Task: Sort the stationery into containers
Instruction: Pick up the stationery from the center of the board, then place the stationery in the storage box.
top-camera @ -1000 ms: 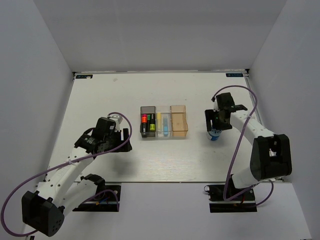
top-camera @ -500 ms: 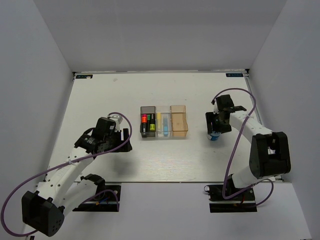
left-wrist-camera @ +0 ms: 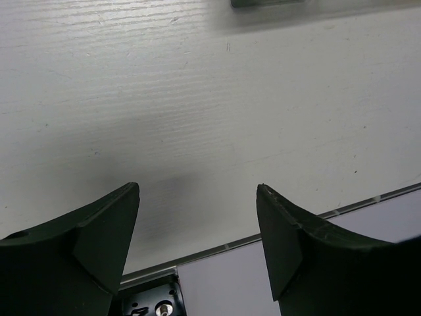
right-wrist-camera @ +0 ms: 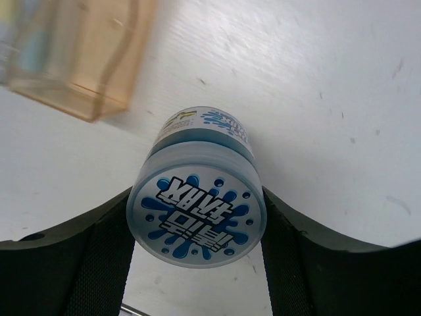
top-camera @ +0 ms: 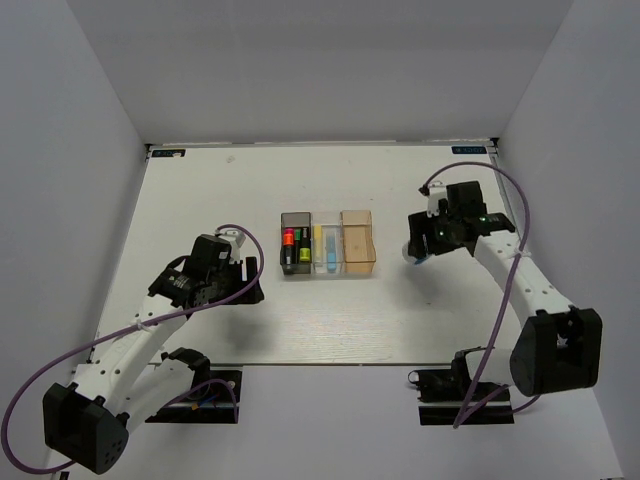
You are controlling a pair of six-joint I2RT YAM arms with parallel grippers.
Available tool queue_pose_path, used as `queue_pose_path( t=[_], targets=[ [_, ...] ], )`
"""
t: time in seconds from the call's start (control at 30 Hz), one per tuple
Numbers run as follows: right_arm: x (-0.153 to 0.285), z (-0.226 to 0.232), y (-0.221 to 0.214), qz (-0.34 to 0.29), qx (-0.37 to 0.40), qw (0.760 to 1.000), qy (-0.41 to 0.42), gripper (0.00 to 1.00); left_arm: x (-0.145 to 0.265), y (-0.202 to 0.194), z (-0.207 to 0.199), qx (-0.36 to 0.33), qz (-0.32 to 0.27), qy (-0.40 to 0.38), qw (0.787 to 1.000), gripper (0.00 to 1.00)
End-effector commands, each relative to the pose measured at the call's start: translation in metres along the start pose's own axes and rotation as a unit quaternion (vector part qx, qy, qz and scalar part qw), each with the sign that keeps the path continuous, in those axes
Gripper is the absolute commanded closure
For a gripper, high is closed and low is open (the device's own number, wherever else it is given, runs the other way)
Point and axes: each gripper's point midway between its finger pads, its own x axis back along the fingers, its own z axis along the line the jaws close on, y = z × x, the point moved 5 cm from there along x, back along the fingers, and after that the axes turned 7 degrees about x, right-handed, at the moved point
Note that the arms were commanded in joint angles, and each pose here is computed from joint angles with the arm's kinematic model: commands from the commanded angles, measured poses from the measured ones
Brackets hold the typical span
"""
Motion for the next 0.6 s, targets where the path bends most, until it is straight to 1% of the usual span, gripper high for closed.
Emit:
queue_pose_path(
  t=[0.0, 0.07, 0.1, 0.13, 0.17, 0.2, 0.23, 0.3, 0.33, 0.4, 0.43, 0.47, 0.5, 0.57],
  targets=[
    [0.038, 0.023, 0.058, -0.117, 0.072, 0.986, 0.091, 1.00, 0.000, 0.001, -0.001, -0.003, -0.010, -0.013, 1.000, 0.18],
    [0.048, 0.031, 0.078, -0.139, 0.076, 0.980, 0.124, 1.00, 0.000, 0.001, 0.000, -0.002, -0.011, -0.011, 1.000, 0.20],
    [0.045, 0.040, 0.083, -0.138, 0.068, 0.973, 0.170, 1.00, 0.000, 0.001, -0.001, -0.003, -0.010, -0.012, 1.000, 0.20],
    [0.045, 0.045, 0.086, -0.135, 0.057, 0.971, 0.189, 1.00, 0.000, 0.002, 0.000, -0.002, -0.010, -0.012, 1.000, 0.20],
    [0.046, 0.048, 0.102, -0.142, 0.053, 0.966, 0.208, 1.00, 0.000, 0.001, 0.000, -0.001, -0.008, -0.011, 1.000, 0.20],
    [0.045, 0.053, 0.108, -0.142, 0.049, 0.962, 0.227, 1.00, -0.001, 0.001, 0.001, -0.001, -0.008, -0.009, 1.000, 0.20],
    [0.033, 0.058, 0.116, -0.134, 0.034, 0.956, 0.260, 1.00, -0.001, 0.001, 0.000, -0.002, -0.007, -0.009, 1.000, 0.20],
    [0.031, 0.067, 0.131, -0.143, 0.036, 0.949, 0.280, 1.00, -0.001, 0.001, 0.002, 0.000, -0.009, -0.006, 1.000, 0.20],
    [0.018, 0.066, 0.139, -0.137, 0.032, 0.949, 0.282, 1.00, -0.001, 0.000, 0.002, -0.001, -0.008, -0.005, 1.000, 0.20],
    [0.017, 0.072, 0.154, -0.143, 0.045, 0.949, 0.276, 1.00, -0.001, 0.001, 0.003, -0.001, -0.009, -0.002, 1.000, 0.20],
    [0.008, 0.074, 0.155, -0.133, 0.044, 0.951, 0.277, 1.00, -0.001, 0.001, 0.003, 0.000, -0.010, -0.002, 1.000, 0.20],
    [-0.004, 0.073, 0.151, -0.107, 0.040, 0.957, 0.265, 1.00, -0.001, 0.001, 0.003, -0.001, -0.009, -0.002, 1.000, 0.20],
    [-0.005, 0.077, 0.159, -0.107, 0.052, 0.958, 0.262, 1.00, -0.002, 0.000, 0.003, 0.001, -0.008, -0.001, 1.000, 0.20],
    [-0.019, 0.075, 0.154, -0.081, 0.063, 0.963, 0.248, 1.00, -0.001, 0.001, 0.003, -0.001, -0.008, 0.000, 1.000, 0.20]
  ],
)
